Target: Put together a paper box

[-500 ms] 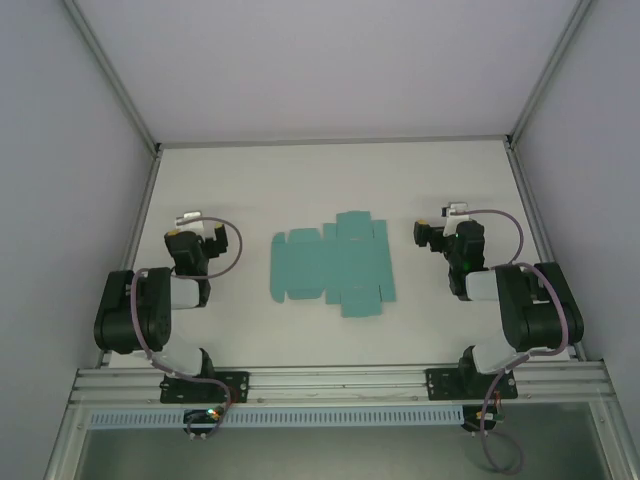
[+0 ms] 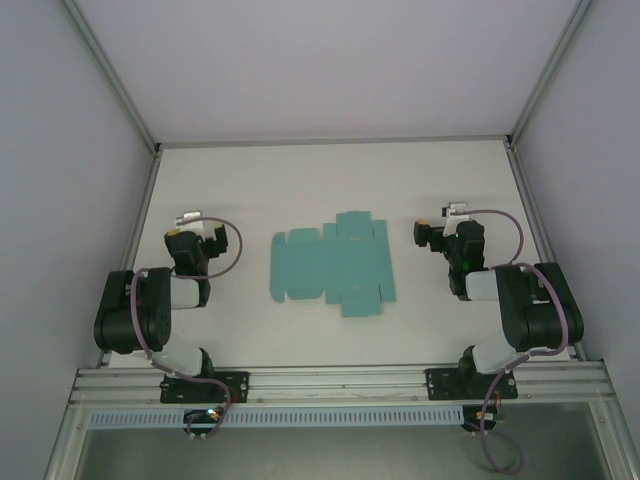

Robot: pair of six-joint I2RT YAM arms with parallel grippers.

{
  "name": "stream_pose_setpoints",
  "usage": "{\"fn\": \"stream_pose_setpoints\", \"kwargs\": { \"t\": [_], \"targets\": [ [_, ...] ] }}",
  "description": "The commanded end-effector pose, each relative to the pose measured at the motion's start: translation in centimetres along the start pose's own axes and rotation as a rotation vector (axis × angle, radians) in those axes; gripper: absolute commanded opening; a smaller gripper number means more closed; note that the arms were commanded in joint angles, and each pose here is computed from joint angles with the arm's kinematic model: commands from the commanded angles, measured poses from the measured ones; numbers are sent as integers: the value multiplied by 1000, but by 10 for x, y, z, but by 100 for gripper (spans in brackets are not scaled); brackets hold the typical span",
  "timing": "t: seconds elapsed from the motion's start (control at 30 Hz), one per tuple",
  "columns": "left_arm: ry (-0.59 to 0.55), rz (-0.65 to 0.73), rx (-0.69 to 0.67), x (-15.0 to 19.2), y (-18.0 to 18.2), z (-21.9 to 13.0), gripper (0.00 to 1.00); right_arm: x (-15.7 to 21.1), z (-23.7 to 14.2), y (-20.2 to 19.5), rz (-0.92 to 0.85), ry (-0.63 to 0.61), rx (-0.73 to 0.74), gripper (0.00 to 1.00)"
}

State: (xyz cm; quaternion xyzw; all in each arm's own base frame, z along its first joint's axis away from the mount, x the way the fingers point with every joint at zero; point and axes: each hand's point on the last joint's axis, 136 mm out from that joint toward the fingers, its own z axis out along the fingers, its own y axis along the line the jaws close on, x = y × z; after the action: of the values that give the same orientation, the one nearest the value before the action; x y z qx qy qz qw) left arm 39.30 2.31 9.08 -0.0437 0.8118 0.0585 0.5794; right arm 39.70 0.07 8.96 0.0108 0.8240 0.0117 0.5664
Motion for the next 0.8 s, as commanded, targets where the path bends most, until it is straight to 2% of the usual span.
{"fn": "stream_pose_setpoints", "kwargs": {
  "t": [0.0,0.6,0.77],
  "targets": [
    [-17,13,11,-7,-3,2,100,-12,2,2,1,-36,-10,100],
    [-11,19,57,-8,-10,3,100,-13,1,2,3,-40,-13,100],
    [-23,-5,-2,-32,3,-10,100,-29,-7,2,1,-32,-13,100]
  ]
}}
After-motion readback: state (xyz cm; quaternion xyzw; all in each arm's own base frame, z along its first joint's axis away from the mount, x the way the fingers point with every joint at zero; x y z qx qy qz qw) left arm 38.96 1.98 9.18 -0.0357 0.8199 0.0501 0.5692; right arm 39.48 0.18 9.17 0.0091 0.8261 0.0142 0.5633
